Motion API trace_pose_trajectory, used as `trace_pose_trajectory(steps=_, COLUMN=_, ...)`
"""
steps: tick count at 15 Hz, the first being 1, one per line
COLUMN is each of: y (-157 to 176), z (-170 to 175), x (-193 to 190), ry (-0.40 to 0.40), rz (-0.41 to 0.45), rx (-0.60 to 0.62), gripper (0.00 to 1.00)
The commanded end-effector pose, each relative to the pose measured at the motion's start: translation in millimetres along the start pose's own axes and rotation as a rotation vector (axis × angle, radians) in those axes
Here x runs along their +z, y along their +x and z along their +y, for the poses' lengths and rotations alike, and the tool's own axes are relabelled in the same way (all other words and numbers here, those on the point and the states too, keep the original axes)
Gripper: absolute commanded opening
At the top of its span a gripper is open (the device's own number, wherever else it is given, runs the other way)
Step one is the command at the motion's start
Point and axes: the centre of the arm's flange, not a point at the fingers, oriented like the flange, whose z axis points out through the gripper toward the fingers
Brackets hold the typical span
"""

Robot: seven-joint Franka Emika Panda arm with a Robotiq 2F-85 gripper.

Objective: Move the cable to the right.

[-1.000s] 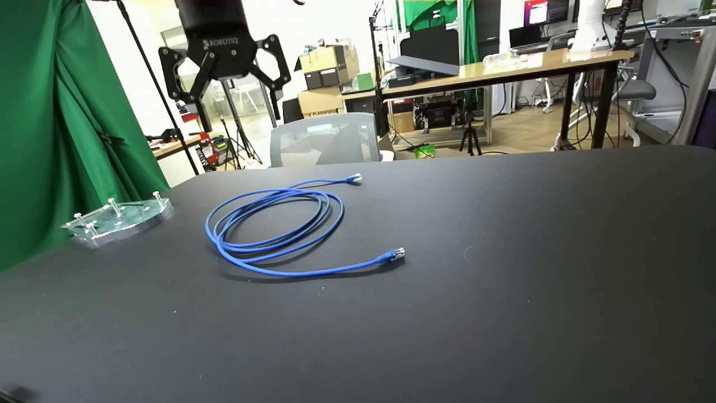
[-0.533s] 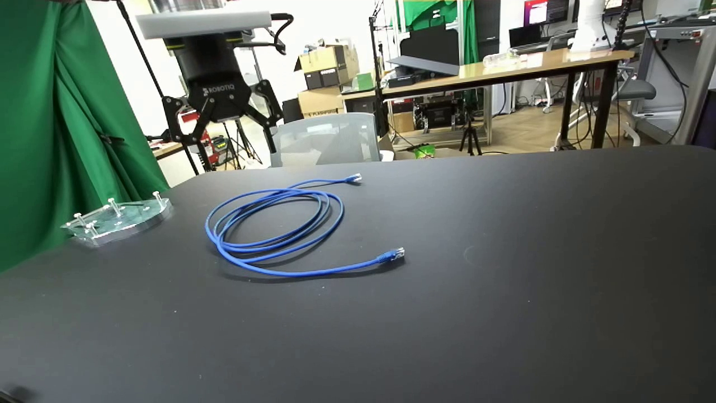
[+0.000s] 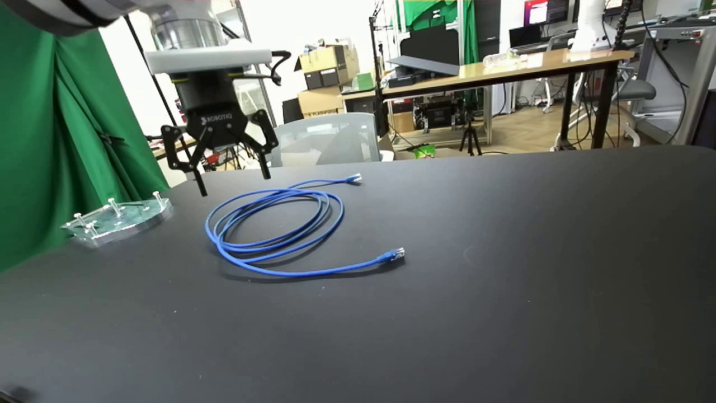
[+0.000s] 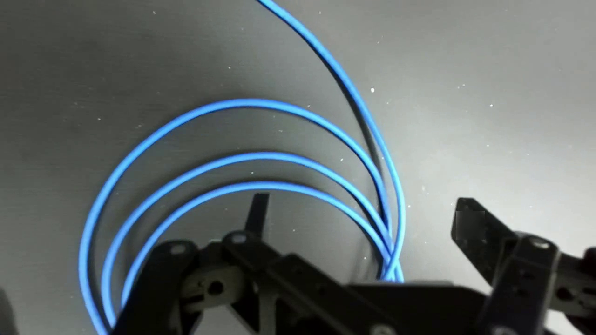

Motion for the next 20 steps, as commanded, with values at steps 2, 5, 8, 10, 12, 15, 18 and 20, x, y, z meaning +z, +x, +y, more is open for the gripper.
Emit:
trace_pose_trajectory(steps=2, y=43.8, z=-6.1, x=43.9, ry=-0.036, rz=-0.039, rx=-0.077, gripper=1.0)
trace_pose_trajectory(steps=5, y=66.0, z=-17.3, x=66.7, ry=-0.098, rz=-0.062, rx=-0.136, gripper=1.0)
trace_pose_trajectory(steps=8, y=82.7, z=-29.4, x=77.3, ry=-0.131, rz=-0.075, rx=-0.189, gripper=1.0)
trace_pose_trajectory(steps=10, y=90.3, z=-38.0, x=80.1, ry=-0.143, rz=-0.075, rx=-0.222, gripper=0.75)
trace_pose_trajectory(steps=12, y=95.4, z=-43.7, x=81.5, ry=-0.145, rz=-0.071, rx=-0.244, gripper=0.68)
trace_pose_trajectory(steps=15, y=98.1, z=-47.9, x=82.2, ry=-0.128, rz=-0.06, rx=-0.256, gripper=0.47)
trace_pose_trajectory(steps=18, y=98.2, z=-50.5, x=80.8, ry=-0.128, rz=-0.051, rx=-0.261, gripper=0.25)
trace_pose_trajectory(steps=20, y=97.5, z=-51.9, x=78.0, ry=-0.129, rz=-0.042, rx=-0.264, gripper=0.12)
